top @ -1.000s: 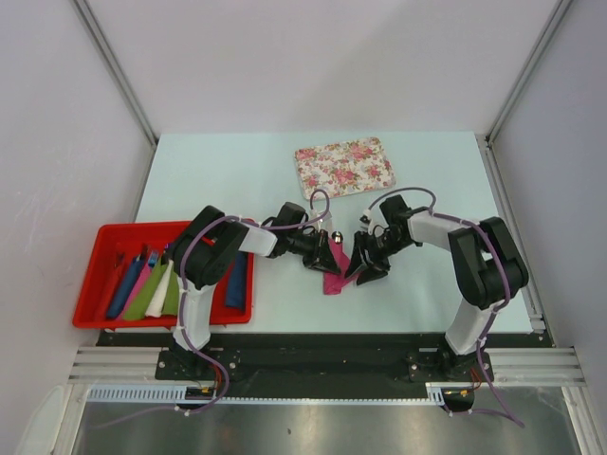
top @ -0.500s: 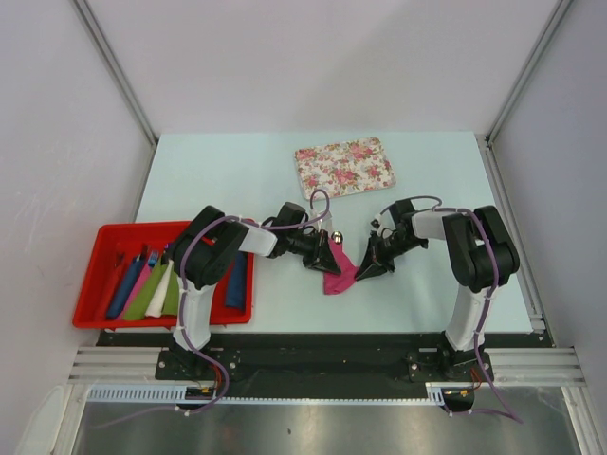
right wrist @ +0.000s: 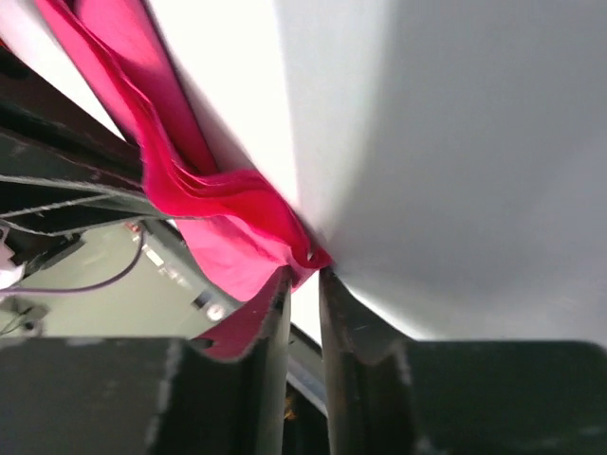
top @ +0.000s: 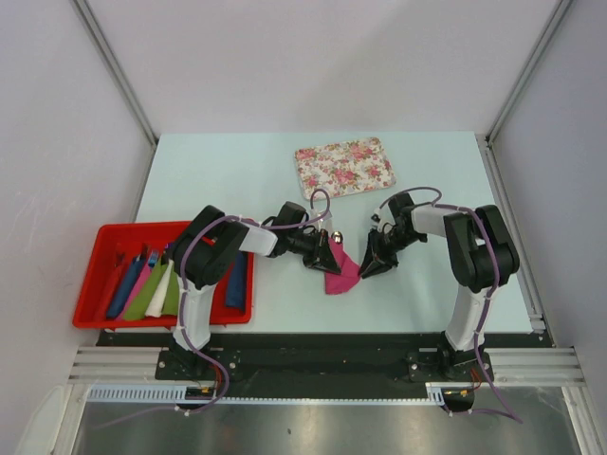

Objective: Place the utensils on the paper napkin and roll it up

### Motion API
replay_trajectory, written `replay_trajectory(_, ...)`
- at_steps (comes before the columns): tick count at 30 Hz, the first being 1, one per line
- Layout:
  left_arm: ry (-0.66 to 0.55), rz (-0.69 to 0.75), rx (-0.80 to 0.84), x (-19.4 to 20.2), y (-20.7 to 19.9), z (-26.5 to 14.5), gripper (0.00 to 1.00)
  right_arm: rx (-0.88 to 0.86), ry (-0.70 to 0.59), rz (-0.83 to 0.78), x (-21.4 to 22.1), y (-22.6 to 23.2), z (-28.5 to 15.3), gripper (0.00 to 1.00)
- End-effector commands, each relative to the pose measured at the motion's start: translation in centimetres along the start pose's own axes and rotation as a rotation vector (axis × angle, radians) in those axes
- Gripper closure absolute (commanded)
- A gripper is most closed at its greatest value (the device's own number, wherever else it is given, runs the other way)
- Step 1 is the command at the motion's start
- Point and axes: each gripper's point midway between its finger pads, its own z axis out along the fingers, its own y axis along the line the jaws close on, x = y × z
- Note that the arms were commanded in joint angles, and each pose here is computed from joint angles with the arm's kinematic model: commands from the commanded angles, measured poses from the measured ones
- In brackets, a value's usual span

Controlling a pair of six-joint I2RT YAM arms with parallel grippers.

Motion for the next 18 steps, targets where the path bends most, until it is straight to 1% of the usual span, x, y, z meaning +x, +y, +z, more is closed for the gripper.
replay_trajectory(1,-0.023,-0.006,-0.110,0.0,3.2,0.1,0.86,0.045,-0.127,-0.134,-2.7,1.3,-3.1,0.75)
replay_trajectory(7,-0.023,-0.002,-0.106,0.0,3.0,0.0,0.86,-0.055,-0.260,-0.215,-4.1,6.2,-6.0,0.74)
replay_trajectory(10,-0.025,-0.001,-0.102,-0.1,2.8,-0.1,0.86,-0.102,-0.260,-0.235,-3.9,8.0,-5.4,0.76)
replay_trajectory(12,-0.029,0.005,-0.096,-0.2,2.7,-0.1,0.86,-0.112,-0.228,-0.250,-3.4,8.6,-4.0,0.78)
replay_trajectory(15,-0.030,0.011,-0.087,-0.3,2.4,-0.2,0.86,-0.117,-0.190,-0.247,-3.0,8.5,-2.1,0.82)
replay_trajectory(16,-0.030,0.013,-0.087,-0.3,2.4,-0.2,0.86,-0.110,-0.187,-0.244,-3.0,8.2,-1.7,0.84)
replay_trajectory(18,-0.032,0.018,-0.082,-0.3,2.2,-0.2,0.86,-0.105,-0.189,-0.228,-3.5,7.6,-0.8,0.85)
